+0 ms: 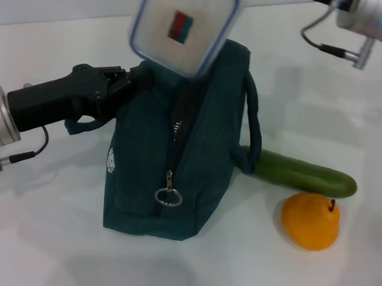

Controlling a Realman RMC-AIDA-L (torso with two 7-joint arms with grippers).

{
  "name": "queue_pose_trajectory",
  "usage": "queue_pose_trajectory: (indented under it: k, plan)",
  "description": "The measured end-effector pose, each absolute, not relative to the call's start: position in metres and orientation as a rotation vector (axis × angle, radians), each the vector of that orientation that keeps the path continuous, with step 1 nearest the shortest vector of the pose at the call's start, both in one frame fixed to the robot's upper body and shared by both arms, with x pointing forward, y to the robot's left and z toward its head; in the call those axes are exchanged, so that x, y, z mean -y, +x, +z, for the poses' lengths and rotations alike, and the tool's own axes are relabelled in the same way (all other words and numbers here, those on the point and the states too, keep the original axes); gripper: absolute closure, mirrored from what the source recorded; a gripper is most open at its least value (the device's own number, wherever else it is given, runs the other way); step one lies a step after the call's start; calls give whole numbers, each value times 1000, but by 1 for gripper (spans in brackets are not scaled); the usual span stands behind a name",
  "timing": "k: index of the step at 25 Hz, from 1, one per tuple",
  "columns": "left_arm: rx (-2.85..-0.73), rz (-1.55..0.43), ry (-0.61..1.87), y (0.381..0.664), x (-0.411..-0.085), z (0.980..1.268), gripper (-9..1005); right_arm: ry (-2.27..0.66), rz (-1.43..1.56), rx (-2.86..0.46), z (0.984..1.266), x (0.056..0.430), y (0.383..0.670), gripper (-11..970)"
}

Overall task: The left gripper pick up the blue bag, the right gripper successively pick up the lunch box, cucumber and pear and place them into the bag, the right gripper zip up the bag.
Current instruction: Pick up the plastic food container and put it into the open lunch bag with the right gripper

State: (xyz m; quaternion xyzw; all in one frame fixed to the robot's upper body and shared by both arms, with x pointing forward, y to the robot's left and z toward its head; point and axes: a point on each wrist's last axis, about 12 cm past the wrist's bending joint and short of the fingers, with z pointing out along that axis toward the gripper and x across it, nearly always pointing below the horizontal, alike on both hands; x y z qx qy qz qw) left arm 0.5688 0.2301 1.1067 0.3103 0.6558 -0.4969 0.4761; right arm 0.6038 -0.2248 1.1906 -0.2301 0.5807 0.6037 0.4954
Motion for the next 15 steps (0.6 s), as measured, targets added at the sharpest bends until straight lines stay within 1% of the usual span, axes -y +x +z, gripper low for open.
queue_pose_trajectory:
  k: [6, 10, 15]
  plan:
    - [-1612, -1198, 750, 571, -232, 1107, 943, -554, 1450, -1411, 1184, 239, 592, 793]
    - [-1622, -1181, 744, 573, -232, 1106, 943, -562, 1428, -1457, 1178, 247, 589, 789]
    - [-1623, -1179, 744, 574, -231, 1106, 943, -639, 1383, -1565, 1166, 245, 587, 784]
